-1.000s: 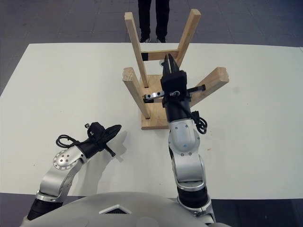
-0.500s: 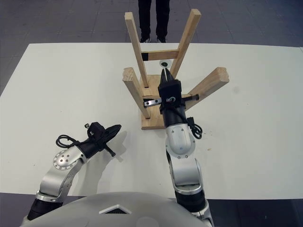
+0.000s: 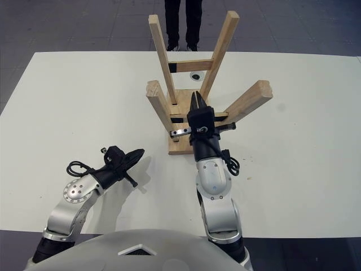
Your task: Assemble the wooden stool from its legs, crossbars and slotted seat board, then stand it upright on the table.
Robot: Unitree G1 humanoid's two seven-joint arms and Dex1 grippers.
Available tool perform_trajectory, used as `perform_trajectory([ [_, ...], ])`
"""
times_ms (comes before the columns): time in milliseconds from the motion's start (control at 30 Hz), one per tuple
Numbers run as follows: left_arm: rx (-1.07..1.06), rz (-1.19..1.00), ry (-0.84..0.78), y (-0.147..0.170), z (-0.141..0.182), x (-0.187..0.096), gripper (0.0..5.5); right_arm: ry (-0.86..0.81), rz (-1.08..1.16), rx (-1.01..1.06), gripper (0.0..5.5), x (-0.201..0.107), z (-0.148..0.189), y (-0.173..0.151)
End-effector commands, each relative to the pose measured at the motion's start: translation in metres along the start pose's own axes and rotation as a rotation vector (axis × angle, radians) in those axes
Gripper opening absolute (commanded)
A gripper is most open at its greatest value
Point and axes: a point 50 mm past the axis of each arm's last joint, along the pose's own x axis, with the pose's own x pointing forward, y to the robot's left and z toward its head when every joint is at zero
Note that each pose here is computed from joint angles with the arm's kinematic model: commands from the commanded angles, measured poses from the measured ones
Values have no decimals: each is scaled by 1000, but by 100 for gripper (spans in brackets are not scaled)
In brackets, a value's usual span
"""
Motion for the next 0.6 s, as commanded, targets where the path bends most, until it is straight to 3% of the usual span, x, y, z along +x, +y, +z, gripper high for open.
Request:
perform_trajectory([
  [33, -1, 2, 1, -1, 0, -1, 10, -112, -26, -11, 13, 3, 22, -1],
  [233, -4, 7, 2, -2, 1, -3, 10, 8, -27, -25, 13, 5, -2, 1],
  [467, -22, 22, 19, -2, -5, -7, 10, 496, 19, 53, 13, -25, -95, 17],
  [600, -24, 22, 24, 1, -7, -6, 10, 528, 18, 114, 13, -32, -97, 19],
])
